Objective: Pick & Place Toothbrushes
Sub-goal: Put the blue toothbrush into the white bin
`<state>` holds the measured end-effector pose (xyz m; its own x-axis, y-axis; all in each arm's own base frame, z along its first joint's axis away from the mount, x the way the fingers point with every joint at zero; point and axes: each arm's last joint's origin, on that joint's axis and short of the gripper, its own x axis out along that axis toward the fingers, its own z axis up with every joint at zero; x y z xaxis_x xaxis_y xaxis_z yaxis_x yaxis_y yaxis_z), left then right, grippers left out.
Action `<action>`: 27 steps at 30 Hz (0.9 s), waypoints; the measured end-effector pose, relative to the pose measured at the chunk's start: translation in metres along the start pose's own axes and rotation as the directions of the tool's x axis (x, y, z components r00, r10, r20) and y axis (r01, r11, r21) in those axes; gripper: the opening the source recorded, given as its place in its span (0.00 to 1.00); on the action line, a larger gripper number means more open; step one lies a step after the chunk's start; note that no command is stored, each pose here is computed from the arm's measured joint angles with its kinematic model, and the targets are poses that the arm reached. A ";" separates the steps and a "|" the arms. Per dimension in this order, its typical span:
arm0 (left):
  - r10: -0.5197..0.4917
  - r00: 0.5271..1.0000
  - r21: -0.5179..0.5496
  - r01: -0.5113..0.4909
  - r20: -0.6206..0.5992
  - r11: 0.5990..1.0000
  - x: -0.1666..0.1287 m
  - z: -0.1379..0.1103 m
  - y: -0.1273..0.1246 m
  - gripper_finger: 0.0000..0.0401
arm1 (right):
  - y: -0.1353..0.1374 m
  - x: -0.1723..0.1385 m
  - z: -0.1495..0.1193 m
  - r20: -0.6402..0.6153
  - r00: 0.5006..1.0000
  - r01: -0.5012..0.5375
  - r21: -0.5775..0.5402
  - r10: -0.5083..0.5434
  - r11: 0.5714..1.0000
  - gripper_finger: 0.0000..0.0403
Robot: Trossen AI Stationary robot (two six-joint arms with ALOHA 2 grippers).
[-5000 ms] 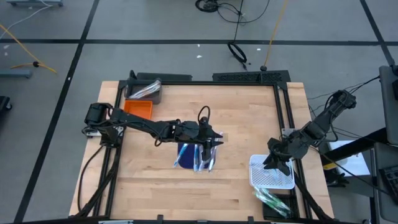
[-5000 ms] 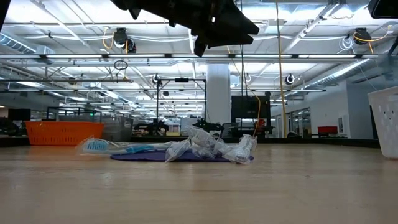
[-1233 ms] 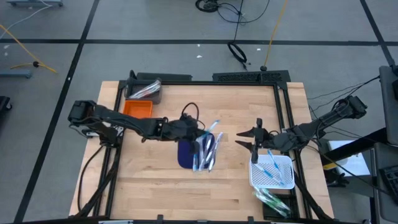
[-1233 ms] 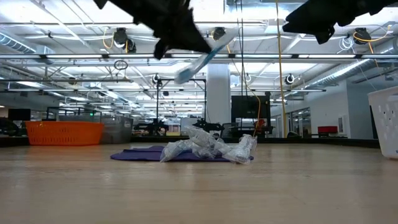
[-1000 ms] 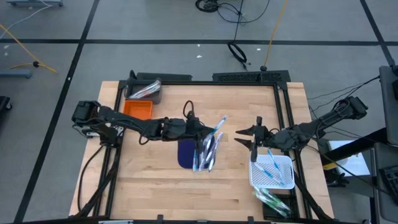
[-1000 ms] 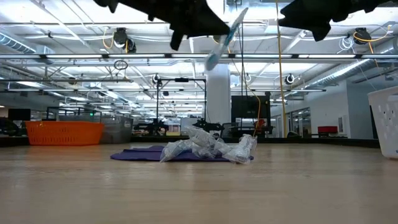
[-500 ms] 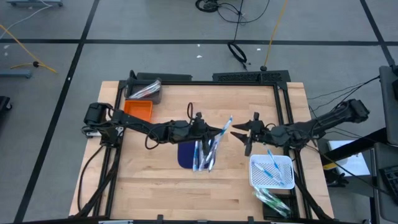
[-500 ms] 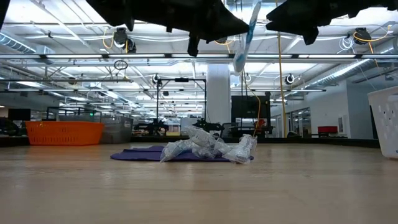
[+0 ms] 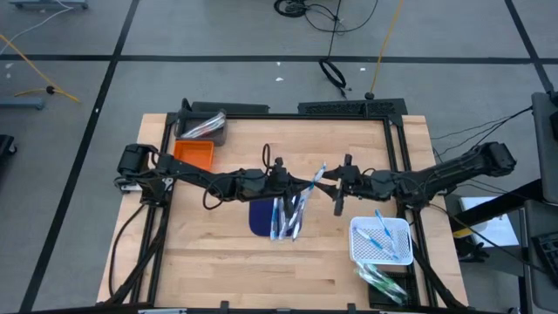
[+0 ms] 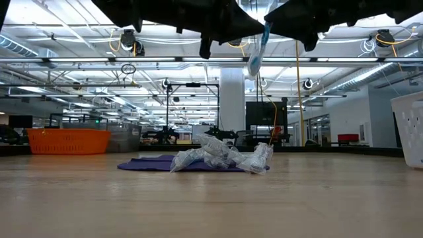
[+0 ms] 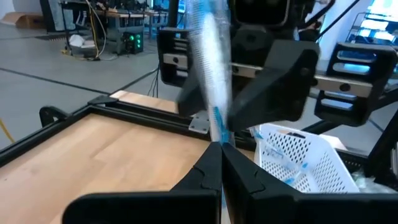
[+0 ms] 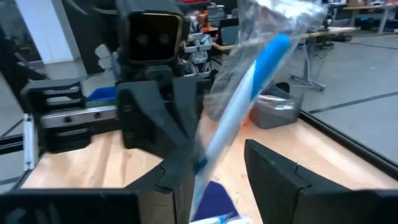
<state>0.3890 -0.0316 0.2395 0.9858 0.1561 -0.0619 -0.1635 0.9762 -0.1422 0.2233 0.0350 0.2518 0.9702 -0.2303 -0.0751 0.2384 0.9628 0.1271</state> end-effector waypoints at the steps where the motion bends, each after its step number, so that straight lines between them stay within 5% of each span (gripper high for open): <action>1: 0.001 1.000 0.001 -0.001 -0.005 1.000 0.000 -0.001 0.000 0.00 | -0.001 0.001 0.000 -0.003 1.000 0.004 -0.001 -0.004 1.000 0.31; 8: 0.004 1.000 0.011 -0.004 -0.013 1.000 0.000 -0.001 0.000 0.01 | -0.002 0.004 -0.003 -0.030 0.998 -0.055 -0.033 0.054 0.998 0.05; 20: 0.023 0.997 0.112 -0.015 -0.072 0.994 -0.002 -0.005 0.002 0.18 | -0.003 -0.007 0.000 -0.061 0.996 -0.064 -0.052 0.061 0.997 0.04; 27: 0.030 0.992 0.147 -0.011 -0.123 0.989 -0.011 0.004 0.002 0.25 | -0.005 -0.041 0.004 -0.175 0.972 -0.151 0.053 0.158 0.987 0.04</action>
<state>0.3777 -0.0312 0.2441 0.9683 0.1652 -0.1874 -0.1672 0.9859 0.0053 0.1827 0.0386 0.2585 0.9730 -0.0468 -0.2262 0.0910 0.9778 0.1889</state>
